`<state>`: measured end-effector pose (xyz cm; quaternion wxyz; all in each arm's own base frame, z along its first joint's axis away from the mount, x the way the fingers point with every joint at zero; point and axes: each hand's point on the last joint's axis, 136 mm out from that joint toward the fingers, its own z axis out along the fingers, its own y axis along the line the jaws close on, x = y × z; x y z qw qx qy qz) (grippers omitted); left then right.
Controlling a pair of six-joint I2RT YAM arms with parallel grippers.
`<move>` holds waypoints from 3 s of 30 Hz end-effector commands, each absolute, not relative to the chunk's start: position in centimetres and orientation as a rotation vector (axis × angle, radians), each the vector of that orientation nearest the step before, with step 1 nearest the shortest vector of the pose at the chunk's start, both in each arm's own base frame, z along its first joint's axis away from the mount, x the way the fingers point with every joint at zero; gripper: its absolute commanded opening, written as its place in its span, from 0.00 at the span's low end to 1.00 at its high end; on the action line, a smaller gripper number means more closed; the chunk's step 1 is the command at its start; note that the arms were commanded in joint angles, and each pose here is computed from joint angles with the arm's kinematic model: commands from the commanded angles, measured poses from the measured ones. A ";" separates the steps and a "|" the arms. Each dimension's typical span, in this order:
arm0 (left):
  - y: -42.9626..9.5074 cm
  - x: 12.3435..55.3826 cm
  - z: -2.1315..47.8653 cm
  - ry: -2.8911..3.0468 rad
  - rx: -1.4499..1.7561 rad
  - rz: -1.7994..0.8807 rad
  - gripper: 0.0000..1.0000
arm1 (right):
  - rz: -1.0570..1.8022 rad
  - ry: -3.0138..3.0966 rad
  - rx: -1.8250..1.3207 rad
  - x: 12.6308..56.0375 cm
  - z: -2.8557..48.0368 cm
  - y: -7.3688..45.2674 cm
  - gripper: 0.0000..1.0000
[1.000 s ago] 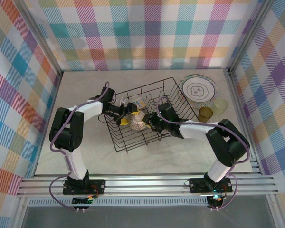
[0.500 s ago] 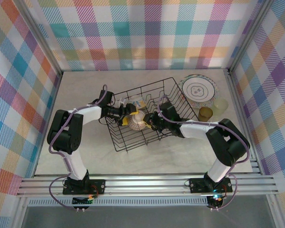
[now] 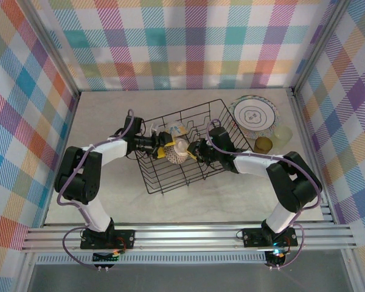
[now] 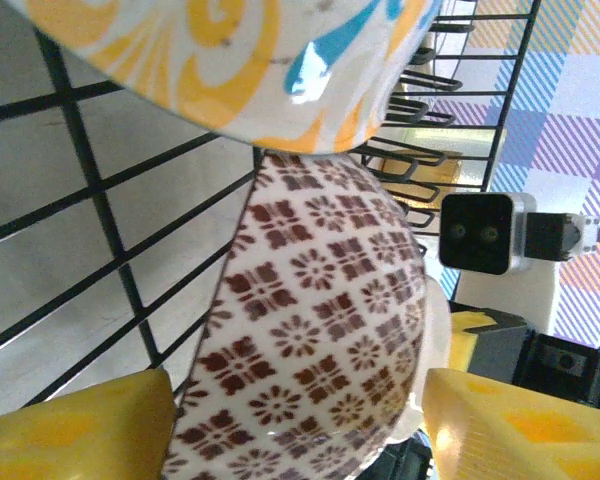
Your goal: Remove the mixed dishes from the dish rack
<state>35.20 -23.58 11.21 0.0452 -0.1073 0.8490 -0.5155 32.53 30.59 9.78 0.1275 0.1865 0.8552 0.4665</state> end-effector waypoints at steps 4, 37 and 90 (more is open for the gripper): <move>-24.3 34.8 14.8 2.462 -0.267 -1.703 0.57 | 0.914 2.828 0.767 27.8 -0.3 25.4 0.14; -24.9 33.1 16.1 2.249 -0.382 -1.911 0.01 | 0.890 2.783 0.714 28.6 3.8 24.7 0.16; -0.5 48.4 18.2 2.803 -0.155 0.163 0.00 | 1.035 2.297 -0.389 21.3 24.3 25.2 0.99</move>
